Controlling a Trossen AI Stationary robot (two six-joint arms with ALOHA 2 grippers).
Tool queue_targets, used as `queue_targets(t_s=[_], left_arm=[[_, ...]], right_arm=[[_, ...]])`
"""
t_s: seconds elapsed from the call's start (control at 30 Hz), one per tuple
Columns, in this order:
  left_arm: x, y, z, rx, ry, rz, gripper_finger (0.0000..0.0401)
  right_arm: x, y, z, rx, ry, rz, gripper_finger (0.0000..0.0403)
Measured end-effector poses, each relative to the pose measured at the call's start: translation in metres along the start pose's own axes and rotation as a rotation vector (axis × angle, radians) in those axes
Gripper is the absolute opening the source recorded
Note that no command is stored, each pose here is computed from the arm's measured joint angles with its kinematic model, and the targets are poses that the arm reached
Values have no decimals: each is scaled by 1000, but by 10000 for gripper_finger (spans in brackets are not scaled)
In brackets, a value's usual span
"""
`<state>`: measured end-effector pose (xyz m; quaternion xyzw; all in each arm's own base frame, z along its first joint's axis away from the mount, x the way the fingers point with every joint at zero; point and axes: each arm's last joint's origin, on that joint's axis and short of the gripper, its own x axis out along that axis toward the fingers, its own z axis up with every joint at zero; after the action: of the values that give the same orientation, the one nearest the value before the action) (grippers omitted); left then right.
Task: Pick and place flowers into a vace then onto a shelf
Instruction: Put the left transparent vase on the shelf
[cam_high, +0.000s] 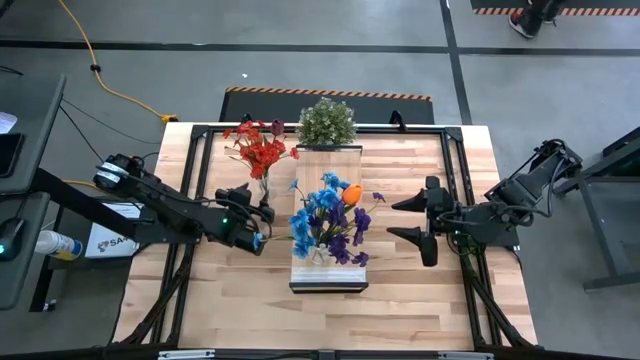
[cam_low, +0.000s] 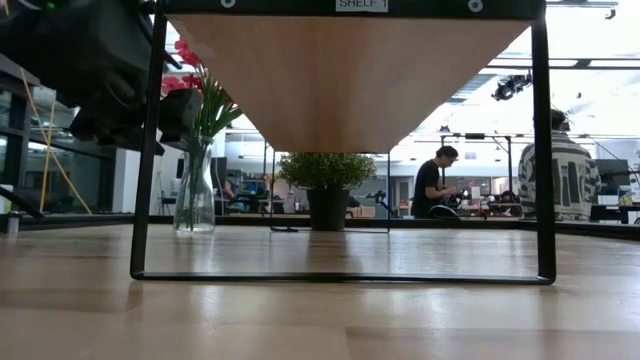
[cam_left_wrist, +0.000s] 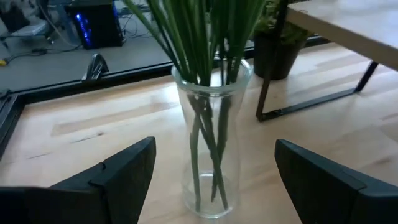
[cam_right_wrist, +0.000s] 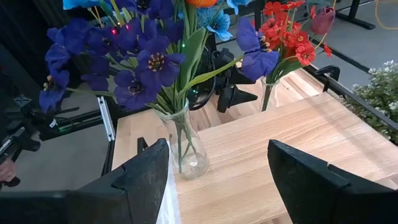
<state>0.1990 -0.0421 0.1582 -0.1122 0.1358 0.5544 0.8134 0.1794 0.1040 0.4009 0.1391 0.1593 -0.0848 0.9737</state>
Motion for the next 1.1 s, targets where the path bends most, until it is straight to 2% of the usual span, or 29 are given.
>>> queue_targets(t_s=[0.13, 0.33, 0.57, 0.8, 1.1], left_arm=[[6, -1, -2, -36, 11, 3, 360], [11, -5, -4, -2, 11, -22, 360], [23, -5, 0, 31, 11, 21, 360], [31, -3, 3, 13, 9, 54, 360], [33, 1, -7, 3, 25, 29, 360]], right_arm=[[0, -1, 0, -15, -12, -20, 262], [0, -1, 1, -14, -19, -32, 262], [0, -1, 1, 12, -21, -33, 262], [0, -1, 1, 17, -19, -30, 262], [0, -1, 0, 17, -19, -30, 262]])
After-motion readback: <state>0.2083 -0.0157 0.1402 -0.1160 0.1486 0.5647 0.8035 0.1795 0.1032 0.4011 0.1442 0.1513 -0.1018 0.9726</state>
